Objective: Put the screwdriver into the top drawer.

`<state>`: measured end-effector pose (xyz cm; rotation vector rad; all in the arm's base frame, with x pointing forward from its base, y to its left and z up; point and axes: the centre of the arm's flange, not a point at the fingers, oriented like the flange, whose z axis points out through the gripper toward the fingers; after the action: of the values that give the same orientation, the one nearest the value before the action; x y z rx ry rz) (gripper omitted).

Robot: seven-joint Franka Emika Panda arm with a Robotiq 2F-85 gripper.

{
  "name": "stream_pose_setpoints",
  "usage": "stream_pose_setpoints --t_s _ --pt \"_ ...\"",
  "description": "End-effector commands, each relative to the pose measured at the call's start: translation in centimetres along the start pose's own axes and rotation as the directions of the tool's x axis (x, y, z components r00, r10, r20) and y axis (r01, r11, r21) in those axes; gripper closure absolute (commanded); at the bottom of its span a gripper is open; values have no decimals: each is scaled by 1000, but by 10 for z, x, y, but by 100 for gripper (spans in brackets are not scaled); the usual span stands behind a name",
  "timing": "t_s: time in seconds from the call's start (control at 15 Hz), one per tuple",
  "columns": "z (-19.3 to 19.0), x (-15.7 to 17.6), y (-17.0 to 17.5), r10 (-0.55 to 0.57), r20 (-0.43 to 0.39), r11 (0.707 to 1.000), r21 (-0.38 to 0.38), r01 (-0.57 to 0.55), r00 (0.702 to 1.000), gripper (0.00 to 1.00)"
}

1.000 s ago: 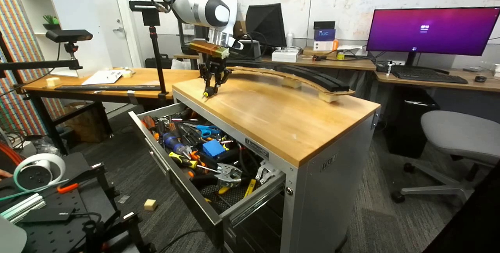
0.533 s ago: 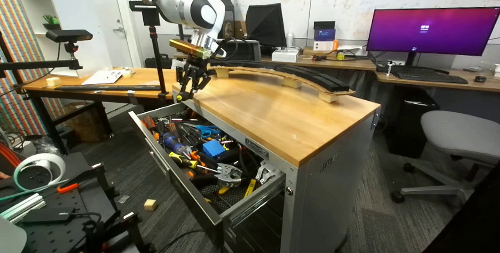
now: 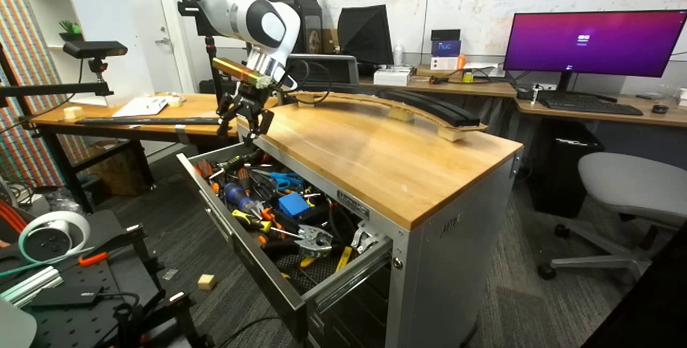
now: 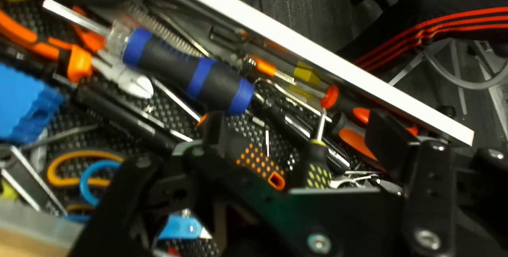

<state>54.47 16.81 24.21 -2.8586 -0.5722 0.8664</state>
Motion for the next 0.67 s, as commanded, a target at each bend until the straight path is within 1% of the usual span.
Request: stream_pose_setpoints --t_s 0.0,0.13,0.2,0.33,0.4,0.47,0.6 --pt "43 -65 14 134 24 979 151 -136 991 0" --pt "69 -83 18 199 66 949 237 -209 978 0" --pt "83 -90 19 240 90 929 268 -256 967 0" --pt "109 -103 20 327 137 884 306 -354 935 1" --pt "123 -104 20 382 150 861 300 -410 912 26" --pt "133 -105 21 430 160 840 289 -459 889 26" --pt "152 -98 27 526 157 798 248 -549 836 42"
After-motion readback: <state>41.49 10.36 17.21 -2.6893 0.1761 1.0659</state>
